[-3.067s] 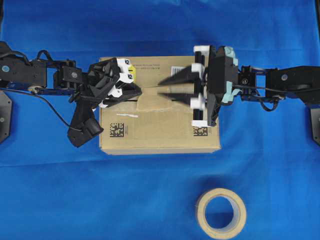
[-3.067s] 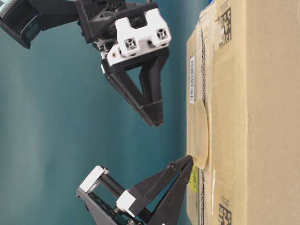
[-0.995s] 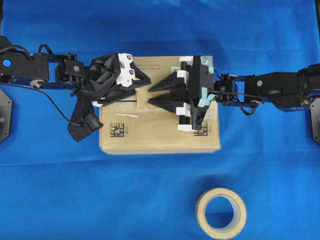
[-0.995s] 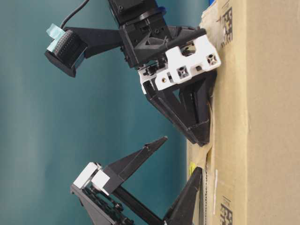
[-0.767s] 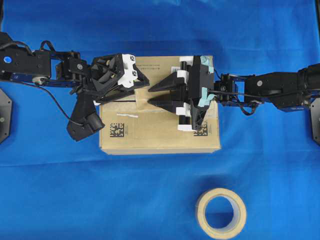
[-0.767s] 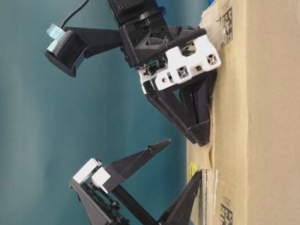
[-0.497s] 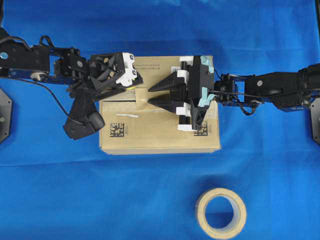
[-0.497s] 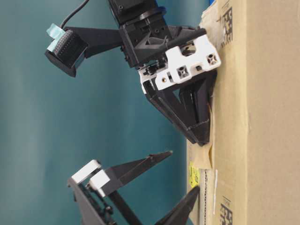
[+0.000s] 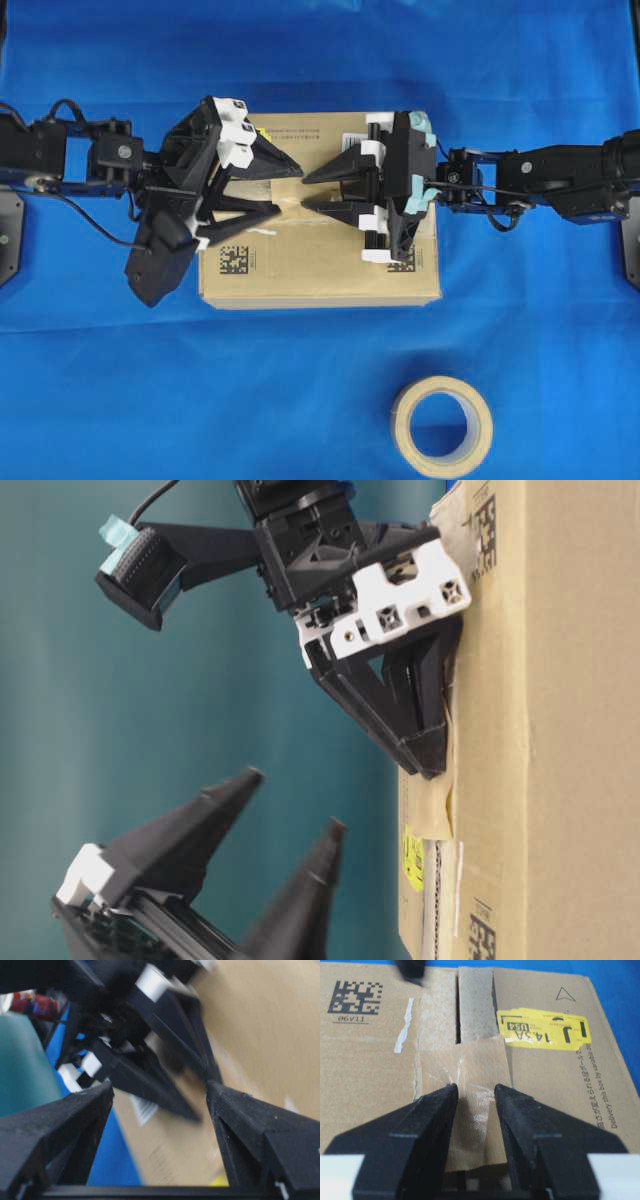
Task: Apply tape along the seams of the closed cardboard box to seal it securely.
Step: 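Release the tape with the left gripper and reposition it beside the right gripper, then press the tape down along the seam with both gripper tips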
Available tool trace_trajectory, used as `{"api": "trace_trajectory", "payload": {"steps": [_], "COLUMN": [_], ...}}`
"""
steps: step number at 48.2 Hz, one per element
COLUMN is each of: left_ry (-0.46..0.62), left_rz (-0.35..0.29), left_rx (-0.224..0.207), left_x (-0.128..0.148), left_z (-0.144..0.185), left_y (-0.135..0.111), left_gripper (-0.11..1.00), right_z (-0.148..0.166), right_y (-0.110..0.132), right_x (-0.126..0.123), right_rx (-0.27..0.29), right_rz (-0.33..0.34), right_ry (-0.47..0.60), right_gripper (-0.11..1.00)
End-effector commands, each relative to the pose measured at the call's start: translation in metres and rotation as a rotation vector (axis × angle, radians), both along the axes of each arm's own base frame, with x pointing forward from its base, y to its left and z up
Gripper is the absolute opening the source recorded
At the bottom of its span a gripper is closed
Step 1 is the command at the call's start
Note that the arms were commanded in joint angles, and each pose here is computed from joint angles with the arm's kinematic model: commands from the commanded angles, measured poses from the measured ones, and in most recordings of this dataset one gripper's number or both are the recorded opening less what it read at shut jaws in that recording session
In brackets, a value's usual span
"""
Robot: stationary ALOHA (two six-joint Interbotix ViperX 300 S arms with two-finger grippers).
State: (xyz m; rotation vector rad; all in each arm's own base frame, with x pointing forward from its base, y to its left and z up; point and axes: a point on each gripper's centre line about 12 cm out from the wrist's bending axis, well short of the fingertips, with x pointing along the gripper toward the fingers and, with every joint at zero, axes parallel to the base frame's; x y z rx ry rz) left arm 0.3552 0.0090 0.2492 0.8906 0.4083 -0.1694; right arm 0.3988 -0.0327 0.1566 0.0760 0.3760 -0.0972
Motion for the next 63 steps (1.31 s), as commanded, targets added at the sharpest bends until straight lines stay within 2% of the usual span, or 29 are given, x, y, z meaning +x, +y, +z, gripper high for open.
{"api": "trace_trajectory", "payload": {"steps": [1, 4, 5, 7, 10, 13, 21, 30, 36, 45, 49, 51, 54, 57, 60, 63], "left_ry": [-0.076, -0.093, -0.099, -0.103, -0.101, -0.082, -0.029, 0.029, 0.026, -0.062, -0.108, -0.126, -0.146, -0.157, -0.163, -0.164], "left_rz": [0.07, 0.13, 0.155, 0.186, 0.225, 0.253, 0.295, 0.324, 0.338, 0.311, 0.298, 0.291, 0.277, 0.269, 0.267, 0.266], "left_rx": [-0.175, -0.323, -0.388, -0.463, -0.547, -0.592, -0.621, -0.614, -0.615, -0.623, -0.628, -0.629, -0.627, -0.626, -0.628, -0.63], "left_x": [0.004, 0.006, 0.006, 0.006, 0.007, 0.008, 0.012, 0.011, 0.003, 0.002, 0.003, 0.004, 0.005, 0.006, 0.007, 0.008], "left_z": [0.01, 0.011, 0.011, 0.009, 0.007, -0.001, -0.029, -0.052, -0.053, -0.029, -0.02, -0.018, -0.016, -0.015, -0.014, -0.014], "left_y": [-0.002, -0.002, -0.002, -0.001, 0.001, 0.002, 0.005, 0.008, 0.013, 0.013, 0.013, 0.013, 0.011, 0.009, 0.009, 0.009], "left_gripper": [0.71, 0.71, 0.71, 0.71, 0.71, 0.7, 0.64, 0.51, 0.47, 0.45, 0.42, 0.37, 0.25, 0.11, 0.0, 0.0], "right_z": [0.005, 0.005, 0.005, 0.006, 0.006, 0.005, 0.006, 0.006, 0.008, 0.048, 0.065, 0.071, 0.076, 0.075, 0.073, 0.071], "right_y": [0.001, 0.001, 0.001, 0.001, 0.001, 0.001, 0.002, 0.003, 0.004, 0.005, 0.005, 0.005, 0.005, 0.005, 0.005, 0.004], "right_x": [-0.001, -0.001, -0.001, -0.002, -0.004, -0.008, -0.015, -0.028, -0.04, -0.042, -0.04, -0.038, -0.035, -0.031, -0.027, -0.023], "right_rx": [-0.001, 0.002, 0.005, 0.005, 0.006, 0.005, 0.009, 0.017, 0.018, -0.002, -0.022, -0.032, -0.045, -0.052, -0.05, -0.048], "right_rz": [0.001, 0.0, -0.001, -0.001, -0.002, -0.001, -0.003, -0.006, -0.006, 0.002, 0.011, 0.017, 0.026, 0.03, 0.03, 0.03], "right_ry": [-0.012, -0.009, -0.011, -0.011, -0.01, -0.008, -0.008, 0.0, 0.0, -0.109, -0.157, -0.174, -0.187, -0.185, -0.176, -0.172], "right_gripper": [0.4, 0.4, 0.4, 0.4, 0.4, 0.4, 0.39, 0.39, 0.39, 0.39, 0.32, 0.24, 0.08, 0.0, 0.0, 0.0]}}
